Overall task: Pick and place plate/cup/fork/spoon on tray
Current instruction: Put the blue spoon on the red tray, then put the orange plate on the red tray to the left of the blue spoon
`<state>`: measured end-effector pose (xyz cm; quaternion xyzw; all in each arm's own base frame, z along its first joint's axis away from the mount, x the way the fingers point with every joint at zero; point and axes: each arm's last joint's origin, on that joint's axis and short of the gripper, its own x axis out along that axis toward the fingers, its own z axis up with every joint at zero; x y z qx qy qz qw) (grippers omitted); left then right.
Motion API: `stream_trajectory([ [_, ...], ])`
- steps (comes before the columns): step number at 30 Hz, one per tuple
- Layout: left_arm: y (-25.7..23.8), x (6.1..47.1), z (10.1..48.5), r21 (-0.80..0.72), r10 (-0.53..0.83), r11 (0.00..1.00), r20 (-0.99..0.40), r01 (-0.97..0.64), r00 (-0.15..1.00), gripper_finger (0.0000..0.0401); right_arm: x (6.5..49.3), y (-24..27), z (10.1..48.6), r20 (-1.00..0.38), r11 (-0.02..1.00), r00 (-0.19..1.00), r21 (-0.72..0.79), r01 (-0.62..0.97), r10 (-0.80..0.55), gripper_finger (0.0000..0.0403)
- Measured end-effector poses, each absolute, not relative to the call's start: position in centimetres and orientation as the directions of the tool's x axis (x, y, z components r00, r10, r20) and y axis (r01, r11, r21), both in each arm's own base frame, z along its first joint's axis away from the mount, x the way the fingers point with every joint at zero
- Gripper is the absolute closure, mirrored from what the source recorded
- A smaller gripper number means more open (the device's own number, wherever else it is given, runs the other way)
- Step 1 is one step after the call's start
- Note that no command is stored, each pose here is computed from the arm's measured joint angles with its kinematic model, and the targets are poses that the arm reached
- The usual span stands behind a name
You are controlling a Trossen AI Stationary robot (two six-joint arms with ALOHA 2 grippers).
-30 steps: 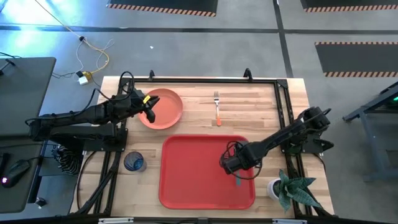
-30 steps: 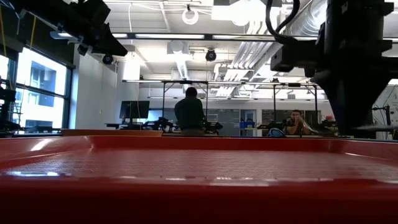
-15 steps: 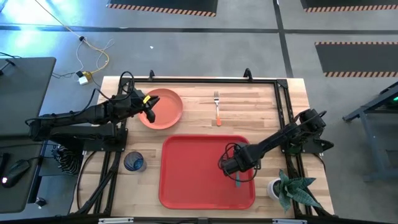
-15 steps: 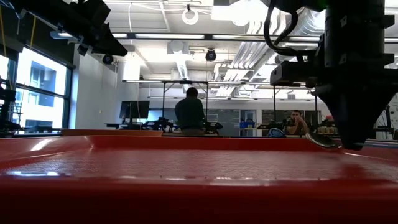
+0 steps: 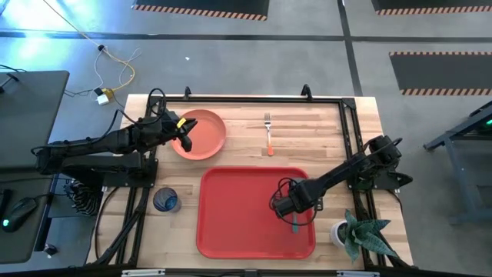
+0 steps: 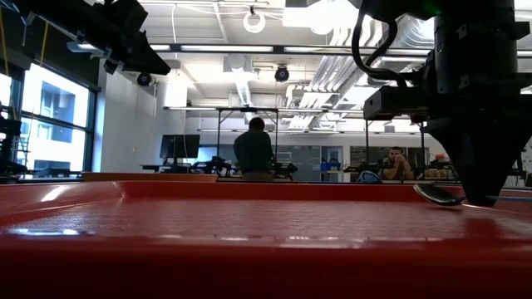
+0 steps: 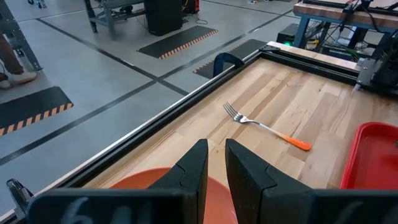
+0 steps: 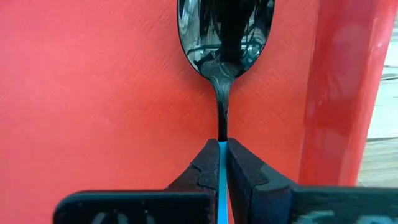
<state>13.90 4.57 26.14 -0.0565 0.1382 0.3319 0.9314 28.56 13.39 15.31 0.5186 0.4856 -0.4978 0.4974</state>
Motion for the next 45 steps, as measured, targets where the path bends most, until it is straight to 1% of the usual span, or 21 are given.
stream_trajectory([
  [9, 4.57, 13.9, 26.14, -0.013, 0.602, 0.773, -0.295, -0.634, 0.741, 0.0354, 28.51, 13.51, 15.31, -0.999, -0.032, 0.016, 0.014, 0.999, 0.046, 0.0395],
  [33, 4.57, 13.9, 26.14, -0.013, 0.603, 0.773, -0.295, -0.634, 0.741, 0.0354, 28.88, 13.7, 14.62, -0.998, -0.031, 0.021, 0.02, 0.999, 0.053, 0.0386],
  [36, 4.57, 13.9, 26.14, -0.012, 0.603, 0.773, -0.295, -0.634, 0.741, 0.0354, 28.89, 13.7, 14.61, -0.998, -0.031, 0.021, 0.02, 0.999, 0.053, 0.0371],
  [45, 4.57, 13.9, 26.14, -0.013, 0.603, 0.774, -0.295, -0.634, 0.741, 0.0354, 28.87, 13.69, 14.61, -0.998, -0.031, 0.02, 0.018, 0.999, 0.052, 0.0305],
])
